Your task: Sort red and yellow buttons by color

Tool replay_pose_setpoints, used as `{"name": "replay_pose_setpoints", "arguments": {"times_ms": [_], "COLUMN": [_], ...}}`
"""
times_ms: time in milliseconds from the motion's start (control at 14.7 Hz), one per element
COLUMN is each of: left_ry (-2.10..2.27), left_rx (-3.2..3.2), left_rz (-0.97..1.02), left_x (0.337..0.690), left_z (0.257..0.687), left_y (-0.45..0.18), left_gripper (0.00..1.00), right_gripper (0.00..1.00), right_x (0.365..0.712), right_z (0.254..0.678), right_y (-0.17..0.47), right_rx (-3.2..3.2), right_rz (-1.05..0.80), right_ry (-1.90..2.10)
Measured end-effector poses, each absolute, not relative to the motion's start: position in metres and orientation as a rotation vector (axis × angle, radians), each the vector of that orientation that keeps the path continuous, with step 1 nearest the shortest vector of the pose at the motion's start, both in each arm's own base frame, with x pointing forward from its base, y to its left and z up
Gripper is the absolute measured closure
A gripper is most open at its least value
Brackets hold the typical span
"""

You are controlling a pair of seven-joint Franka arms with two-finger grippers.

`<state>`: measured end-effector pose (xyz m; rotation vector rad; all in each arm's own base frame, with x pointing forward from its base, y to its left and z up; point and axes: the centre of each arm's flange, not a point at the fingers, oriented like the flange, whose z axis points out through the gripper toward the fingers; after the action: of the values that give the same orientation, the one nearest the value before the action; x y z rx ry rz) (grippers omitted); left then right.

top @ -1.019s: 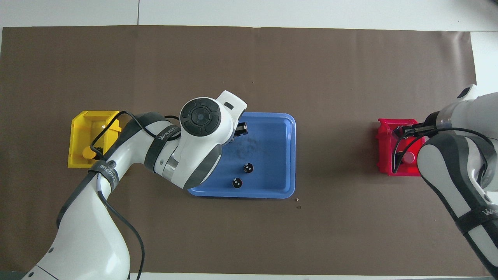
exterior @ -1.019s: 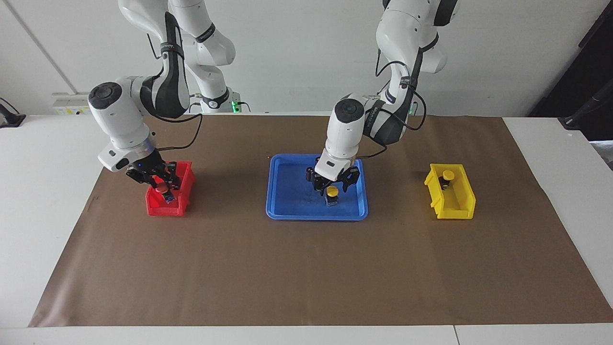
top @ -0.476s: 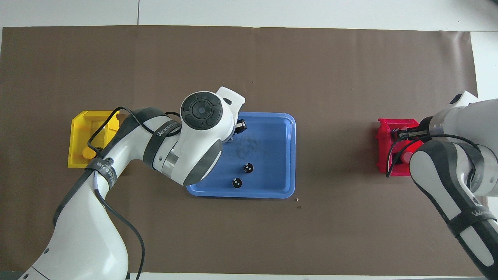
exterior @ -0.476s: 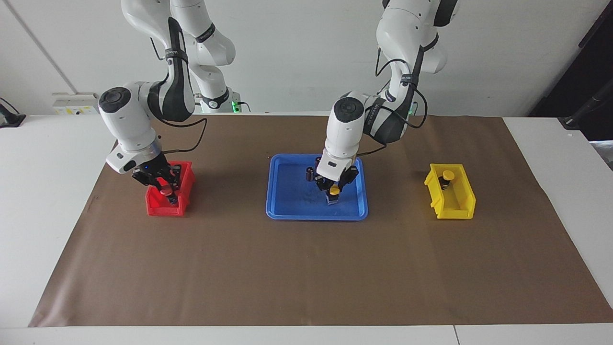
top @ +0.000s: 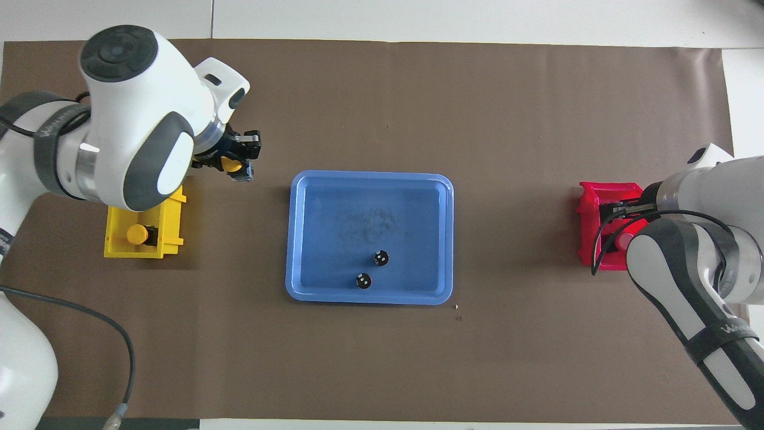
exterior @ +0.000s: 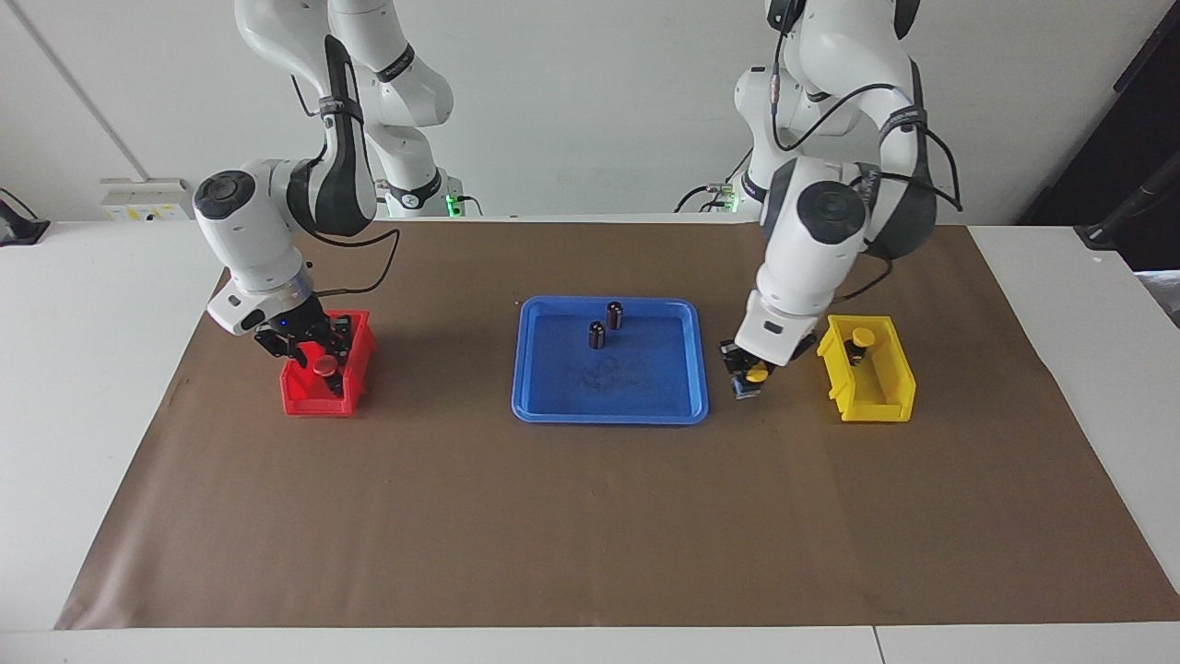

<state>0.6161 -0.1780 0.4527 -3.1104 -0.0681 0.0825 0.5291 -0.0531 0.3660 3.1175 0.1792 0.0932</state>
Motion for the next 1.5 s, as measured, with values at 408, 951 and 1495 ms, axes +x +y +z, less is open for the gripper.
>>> {"name": "replay_pose_setpoints", "arguments": {"times_ms": [408, 951, 1495], "left_ry": [0.145, 0.143, 0.159], "left_rx": [-3.123, -3.134, -3.134], "left_rz": [0.155, 0.053, -0.009], "left_x": [0.624, 0.593, 0.579], "left_z": [0.454, 0.398, 0.361], "left_y": [-0.043, -0.010, -0.016], "left_gripper": [0.59, 0.59, 0.59], "right_gripper": [0.14, 0.00, 0.00], "right_x": [0.551, 0.539, 0.531], "right_z": [0.448, 0.628, 0.646], "right_y": [-0.060, -0.062, -0.079], "right_rx": [3.127, 3.132, 3.127], "right_rz": [-0.011, -0.073, -0.088], "right_ry": [0.189, 0.106, -0.040]}}
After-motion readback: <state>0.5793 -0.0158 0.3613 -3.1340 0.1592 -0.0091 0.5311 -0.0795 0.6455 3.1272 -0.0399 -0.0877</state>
